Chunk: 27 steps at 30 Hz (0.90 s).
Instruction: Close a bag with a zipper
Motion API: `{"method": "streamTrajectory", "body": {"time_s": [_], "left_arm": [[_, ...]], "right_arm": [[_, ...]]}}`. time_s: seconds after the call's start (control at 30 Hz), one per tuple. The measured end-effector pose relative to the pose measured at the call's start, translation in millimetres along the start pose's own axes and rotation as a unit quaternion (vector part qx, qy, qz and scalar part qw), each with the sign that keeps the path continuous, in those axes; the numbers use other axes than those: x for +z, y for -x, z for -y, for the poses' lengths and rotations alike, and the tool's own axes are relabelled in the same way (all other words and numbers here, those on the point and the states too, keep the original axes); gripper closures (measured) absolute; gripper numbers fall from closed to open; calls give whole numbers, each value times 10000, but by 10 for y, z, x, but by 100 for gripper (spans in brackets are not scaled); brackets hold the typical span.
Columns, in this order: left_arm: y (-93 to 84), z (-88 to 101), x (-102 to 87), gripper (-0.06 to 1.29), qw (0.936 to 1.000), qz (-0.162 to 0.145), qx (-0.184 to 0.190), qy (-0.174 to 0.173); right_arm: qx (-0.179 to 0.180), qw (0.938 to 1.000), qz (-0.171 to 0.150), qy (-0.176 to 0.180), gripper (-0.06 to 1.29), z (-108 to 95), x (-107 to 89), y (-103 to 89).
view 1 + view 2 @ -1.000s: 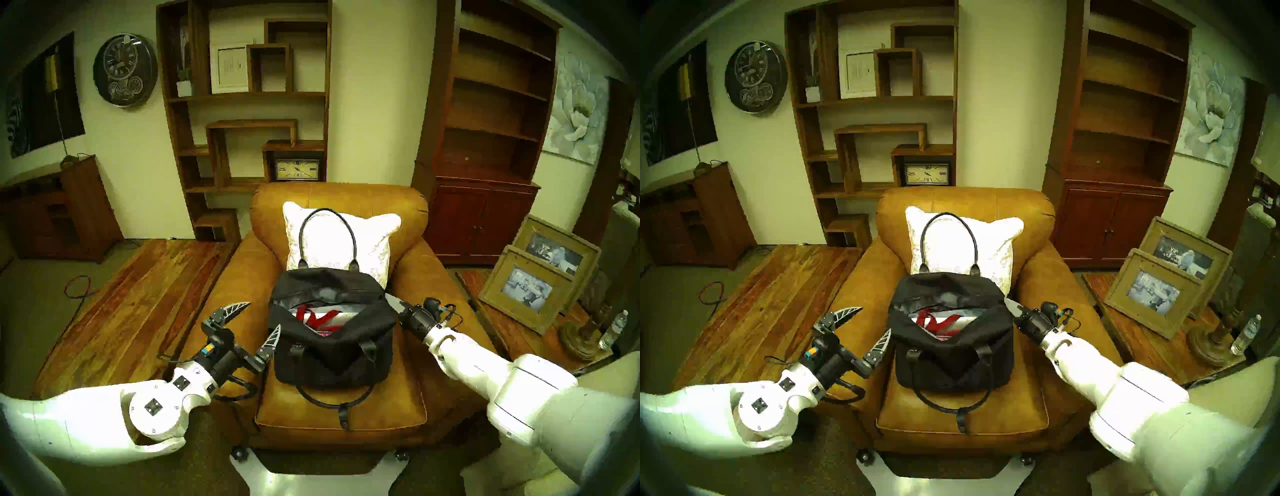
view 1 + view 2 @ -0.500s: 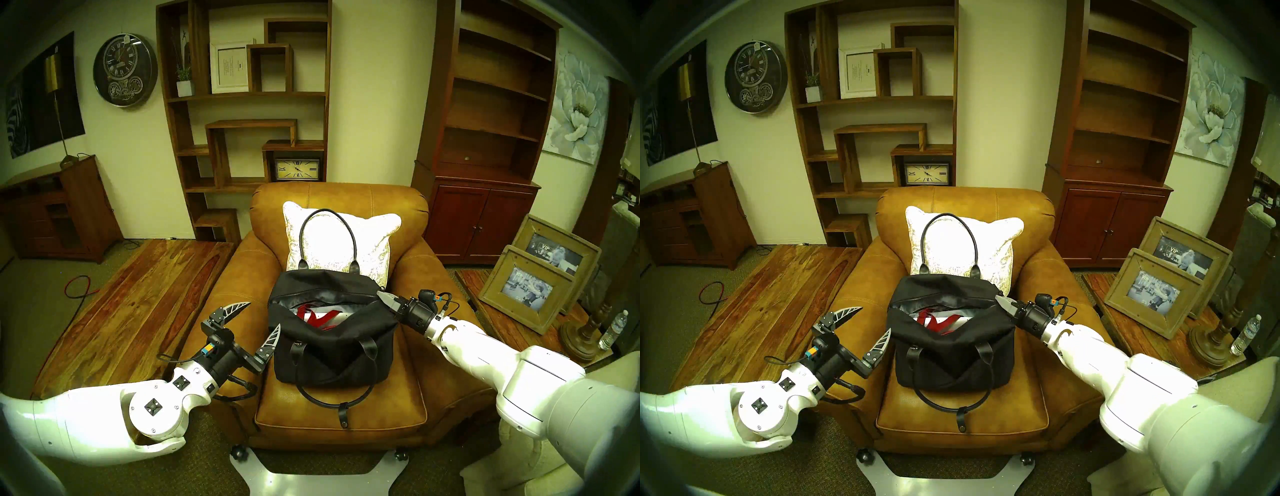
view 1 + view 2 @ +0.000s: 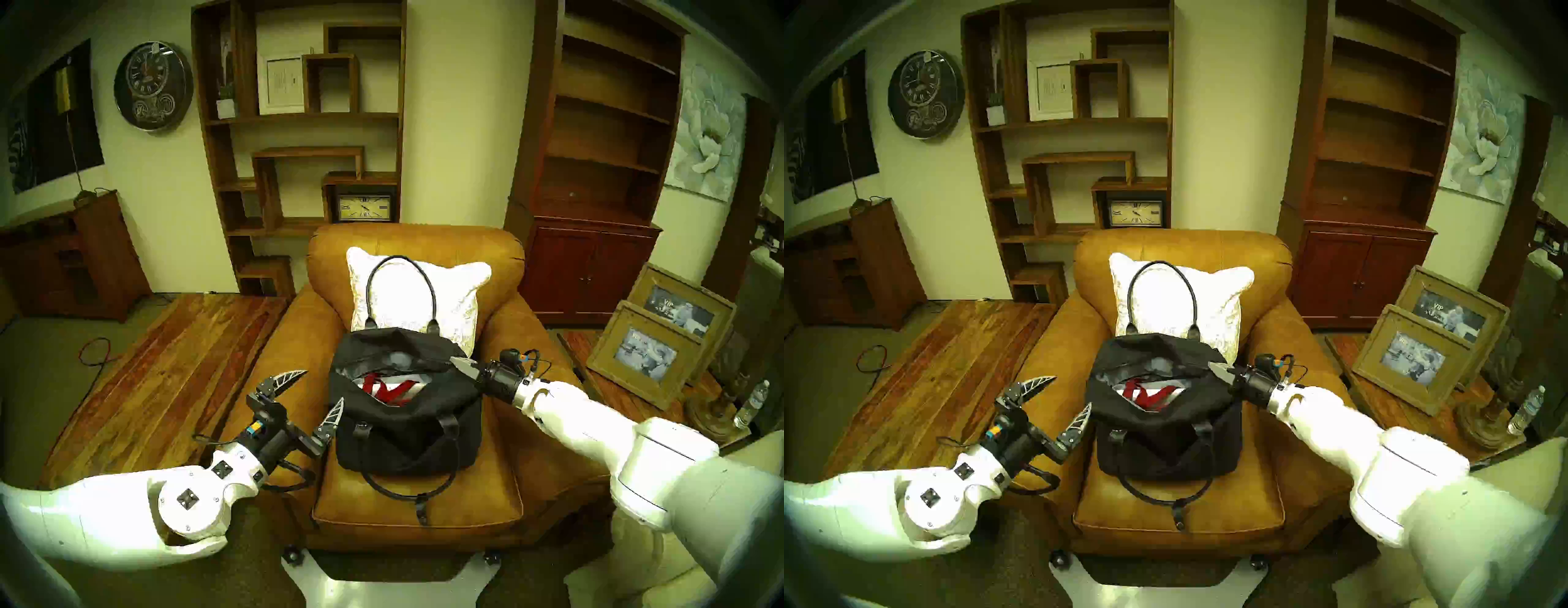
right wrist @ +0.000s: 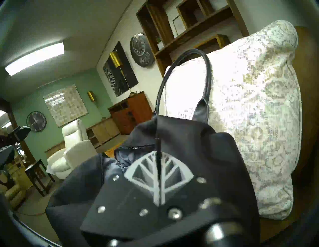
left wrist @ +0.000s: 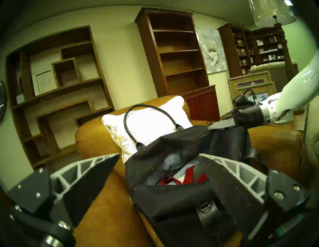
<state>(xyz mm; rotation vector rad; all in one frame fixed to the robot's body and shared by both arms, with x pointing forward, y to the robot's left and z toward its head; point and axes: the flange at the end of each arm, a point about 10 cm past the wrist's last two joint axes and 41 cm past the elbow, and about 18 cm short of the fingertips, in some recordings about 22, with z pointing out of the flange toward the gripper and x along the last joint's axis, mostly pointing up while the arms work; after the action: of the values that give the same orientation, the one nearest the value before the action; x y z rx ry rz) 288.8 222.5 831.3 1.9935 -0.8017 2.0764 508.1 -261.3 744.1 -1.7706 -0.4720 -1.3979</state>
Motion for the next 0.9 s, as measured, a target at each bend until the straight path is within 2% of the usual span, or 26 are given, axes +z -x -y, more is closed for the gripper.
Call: {"method": "streamTrajectory", "body": {"time_s": [0.67,0.9], "left_arm": [[0,0,1,-4,10000,0,4,3],[-1,0,2,-4,10000,0,5,2]], "right_arm": [[-185,9977,432,-481,125,183,107,-115],[-329,9975,492,-380,125,233,178,-115]]}}
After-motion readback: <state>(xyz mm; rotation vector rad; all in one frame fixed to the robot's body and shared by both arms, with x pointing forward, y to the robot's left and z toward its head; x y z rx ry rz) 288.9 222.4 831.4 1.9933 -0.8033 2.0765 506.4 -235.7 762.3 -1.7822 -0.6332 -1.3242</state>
